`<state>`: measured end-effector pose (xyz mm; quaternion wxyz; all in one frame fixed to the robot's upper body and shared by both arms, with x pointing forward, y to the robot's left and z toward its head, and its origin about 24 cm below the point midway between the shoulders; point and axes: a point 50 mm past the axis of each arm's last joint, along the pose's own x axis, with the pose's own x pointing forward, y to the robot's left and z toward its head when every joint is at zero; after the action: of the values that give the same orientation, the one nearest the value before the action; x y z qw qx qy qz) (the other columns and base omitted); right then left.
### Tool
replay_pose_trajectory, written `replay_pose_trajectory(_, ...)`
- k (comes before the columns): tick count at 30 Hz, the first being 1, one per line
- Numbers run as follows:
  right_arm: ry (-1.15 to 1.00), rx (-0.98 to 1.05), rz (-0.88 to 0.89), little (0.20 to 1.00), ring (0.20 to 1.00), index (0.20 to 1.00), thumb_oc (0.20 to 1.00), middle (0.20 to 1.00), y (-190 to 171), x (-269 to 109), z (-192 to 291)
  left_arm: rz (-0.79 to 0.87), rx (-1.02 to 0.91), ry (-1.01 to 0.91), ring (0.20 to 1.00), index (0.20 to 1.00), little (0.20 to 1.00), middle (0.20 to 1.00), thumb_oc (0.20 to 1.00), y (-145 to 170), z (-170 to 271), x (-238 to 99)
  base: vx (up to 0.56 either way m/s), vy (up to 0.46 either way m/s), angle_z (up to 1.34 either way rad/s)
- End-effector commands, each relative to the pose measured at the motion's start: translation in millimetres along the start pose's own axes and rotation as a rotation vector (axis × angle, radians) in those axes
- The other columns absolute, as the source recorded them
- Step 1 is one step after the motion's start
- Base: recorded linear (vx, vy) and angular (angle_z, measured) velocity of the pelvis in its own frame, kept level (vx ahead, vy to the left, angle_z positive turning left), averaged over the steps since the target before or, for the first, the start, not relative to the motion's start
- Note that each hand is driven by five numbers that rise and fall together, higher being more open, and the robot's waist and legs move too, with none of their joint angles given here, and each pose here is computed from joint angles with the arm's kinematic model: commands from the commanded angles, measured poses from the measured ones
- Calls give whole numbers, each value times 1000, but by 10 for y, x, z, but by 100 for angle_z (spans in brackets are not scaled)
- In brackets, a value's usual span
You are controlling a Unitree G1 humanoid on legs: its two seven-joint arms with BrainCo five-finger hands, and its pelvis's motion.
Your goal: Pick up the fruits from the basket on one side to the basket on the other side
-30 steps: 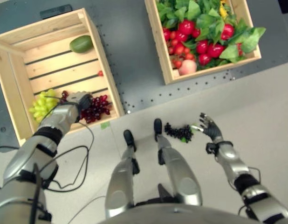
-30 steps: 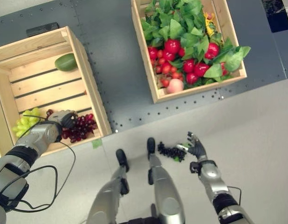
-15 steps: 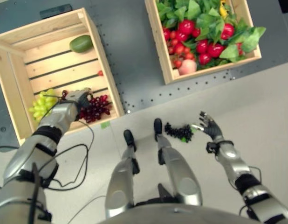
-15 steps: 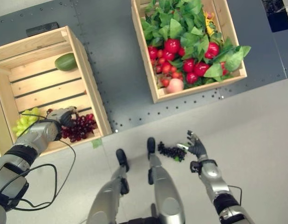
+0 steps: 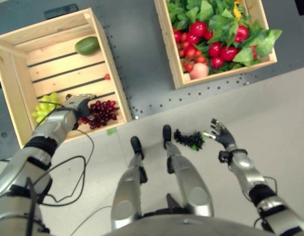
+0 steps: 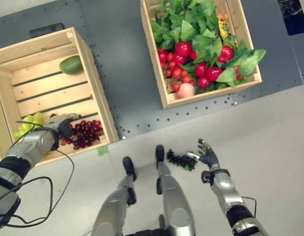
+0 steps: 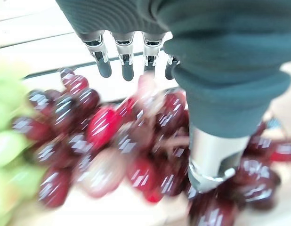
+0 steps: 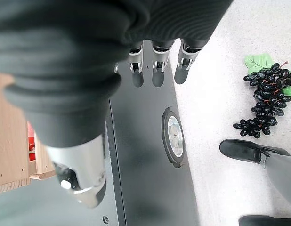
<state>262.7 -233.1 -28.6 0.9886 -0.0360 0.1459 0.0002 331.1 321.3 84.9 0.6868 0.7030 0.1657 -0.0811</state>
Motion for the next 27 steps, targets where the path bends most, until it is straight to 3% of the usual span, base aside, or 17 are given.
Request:
replay_pose_trajectory(1,8,-3,-33,1000,1000,1000,1000,1000,-175,-145,-96,-34,-27,58,1000,1000,1000,1000,1000,-111,-219,-102,0,0,0)
replay_pose_trajectory(14,-60,-6,-33,1000,1000,1000,1000,1000,-214,-116,78,-129,6,71,1000,1000,1000,1000,1000,-345,-306,-198,1,0,0)
replay_pose_trajectory(27,-224,1,36,1000,1000,1000,1000,1000,-115,-137,418,-76,7,69,1000,1000,1000,1000,1000,-383,-186,-113,0,0,0)
